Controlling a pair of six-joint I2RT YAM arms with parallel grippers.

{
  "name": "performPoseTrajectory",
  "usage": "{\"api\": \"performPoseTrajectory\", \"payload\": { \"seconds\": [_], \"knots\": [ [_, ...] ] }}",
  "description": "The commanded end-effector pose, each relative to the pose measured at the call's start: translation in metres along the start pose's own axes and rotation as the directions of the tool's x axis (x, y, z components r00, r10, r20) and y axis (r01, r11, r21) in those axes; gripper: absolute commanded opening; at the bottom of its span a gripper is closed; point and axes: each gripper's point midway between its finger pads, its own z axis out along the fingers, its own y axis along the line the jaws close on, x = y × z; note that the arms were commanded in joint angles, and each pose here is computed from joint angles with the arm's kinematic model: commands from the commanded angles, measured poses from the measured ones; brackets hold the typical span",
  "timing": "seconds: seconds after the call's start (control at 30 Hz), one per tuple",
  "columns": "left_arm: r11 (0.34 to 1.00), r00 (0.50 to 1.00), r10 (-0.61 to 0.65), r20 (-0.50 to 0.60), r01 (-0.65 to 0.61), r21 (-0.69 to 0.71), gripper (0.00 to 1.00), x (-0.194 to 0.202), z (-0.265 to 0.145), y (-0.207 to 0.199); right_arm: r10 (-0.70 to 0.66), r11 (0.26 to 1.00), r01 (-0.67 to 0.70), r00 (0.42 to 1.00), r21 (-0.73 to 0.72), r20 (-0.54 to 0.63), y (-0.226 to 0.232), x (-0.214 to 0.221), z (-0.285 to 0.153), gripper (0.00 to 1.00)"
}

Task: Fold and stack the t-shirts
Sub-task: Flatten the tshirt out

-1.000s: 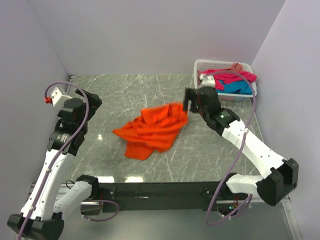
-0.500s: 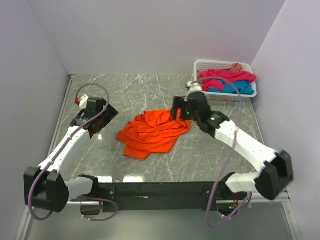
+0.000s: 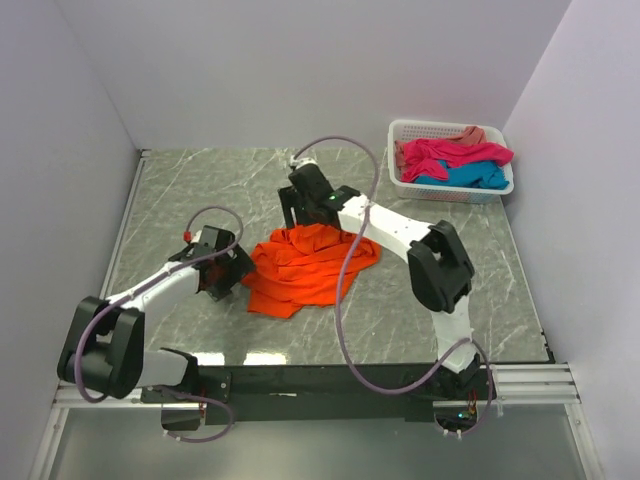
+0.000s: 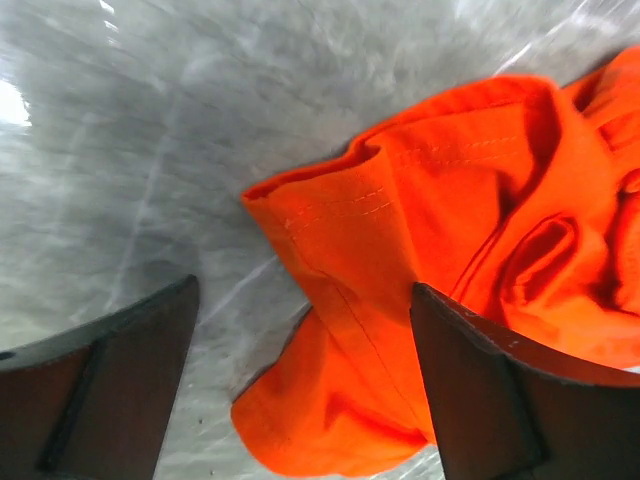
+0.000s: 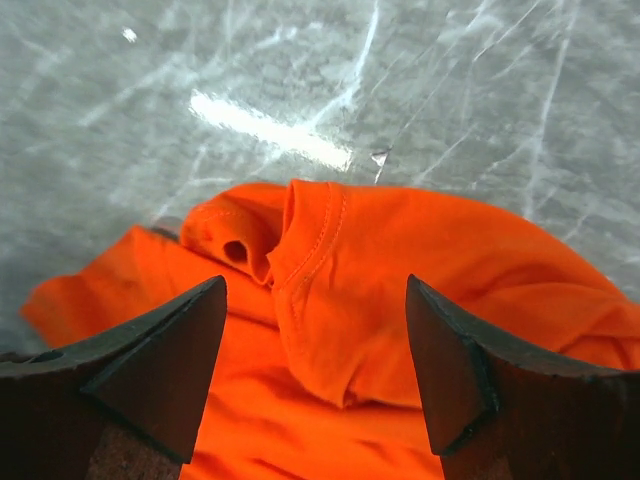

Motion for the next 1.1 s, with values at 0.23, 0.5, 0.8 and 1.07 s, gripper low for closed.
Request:
{"api": "performPoseTrajectory", "payload": {
  "seconds": [0.23, 0.5, 0.8, 1.07],
  "knots": [
    [1.000, 1.000, 0.015, 0.005, -0.015, 0.013, 0.75, -0.004, 0.024, -0.026, -0.123, 0.992, 0.123, 0.989, -0.004, -0.078, 0.010, 0.020, 0.043, 0.74],
    [0.999, 0.999, 0.031, 0.032, -0.030, -0.041, 0.16, -0.013, 0.032, -0.026, -0.108, 0.994, 0.111, 0.989, 0.024, -0.104, 0.008, 0.031, 0.069, 0.48],
    [0.999, 0.966, 0.000, 0.260, -0.010, 0.036, 0.01, -0.073, -0.023, -0.063, -0.050, 0.979, 0.030, 0.994, 0.204, 0.094, -0.026, -0.022, 0.005, 0.00],
    [0.990, 0.873, -0.082, 0.481, 0.015, 0.140, 0.01, -0.130, -0.118, -0.088, 0.002, 0.935, -0.134, 0.928, 0.329, 0.373, -0.073, -0.084, -0.131, 0.00]
  ]
}}
